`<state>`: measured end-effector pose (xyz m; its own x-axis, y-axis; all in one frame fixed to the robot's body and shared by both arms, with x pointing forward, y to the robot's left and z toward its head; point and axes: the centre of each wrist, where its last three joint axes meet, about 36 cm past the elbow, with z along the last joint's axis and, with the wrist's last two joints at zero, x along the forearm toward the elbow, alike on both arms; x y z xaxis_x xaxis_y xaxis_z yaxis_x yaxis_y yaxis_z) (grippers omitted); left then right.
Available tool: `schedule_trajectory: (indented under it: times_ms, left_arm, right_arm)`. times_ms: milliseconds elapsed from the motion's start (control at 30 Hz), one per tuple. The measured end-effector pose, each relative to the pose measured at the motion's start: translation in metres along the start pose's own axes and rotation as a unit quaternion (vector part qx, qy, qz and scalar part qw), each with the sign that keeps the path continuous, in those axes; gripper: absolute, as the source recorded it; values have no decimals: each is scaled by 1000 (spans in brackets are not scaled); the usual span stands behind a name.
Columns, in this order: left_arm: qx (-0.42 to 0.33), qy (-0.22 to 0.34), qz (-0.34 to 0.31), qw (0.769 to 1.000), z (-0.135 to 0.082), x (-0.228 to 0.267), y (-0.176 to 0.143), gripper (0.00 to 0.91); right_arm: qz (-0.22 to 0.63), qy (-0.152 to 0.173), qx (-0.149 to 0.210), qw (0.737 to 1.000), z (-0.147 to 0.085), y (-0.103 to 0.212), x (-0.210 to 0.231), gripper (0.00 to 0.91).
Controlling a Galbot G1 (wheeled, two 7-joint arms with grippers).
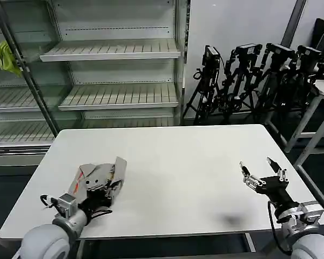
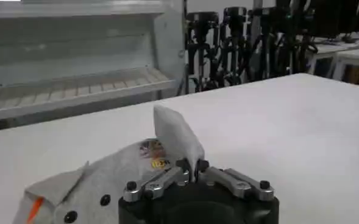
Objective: Fold and organize the clothes.
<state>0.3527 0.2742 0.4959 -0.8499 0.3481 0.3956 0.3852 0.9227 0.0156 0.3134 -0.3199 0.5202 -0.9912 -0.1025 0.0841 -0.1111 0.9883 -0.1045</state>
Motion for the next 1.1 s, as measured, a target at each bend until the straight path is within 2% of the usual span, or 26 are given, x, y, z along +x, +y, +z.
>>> schedule_trajectory:
  times_ms: [500, 533, 567, 600, 633, 1100]
  left_arm:
    - [26, -24, 63, 997, -9, -35, -31, 50]
    - [27, -26, 66, 997, -10, -37, -33, 81]
    - [28, -27, 70, 997, -10, -38, -36, 191]
    - [29, -28, 74, 996, -11, -40, -38, 816]
    - [30, -30, 77, 996, -12, -41, -40, 907]
    - [52, -90, 124, 987, -33, -45, -61, 907]
  right_arm:
    - [0, 16, 7, 1000, 15, 10, 1, 907]
    - [0, 17, 8, 1000, 15, 10, 1, 907]
    - [-1, 17, 9, 1000, 16, 11, 1, 907]
    - [-1, 18, 9, 1000, 16, 12, 1, 907]
    - [-1, 18, 10, 1000, 17, 13, 1, 907]
    - [-3, 24, 14, 1000, 21, 16, 1, 907]
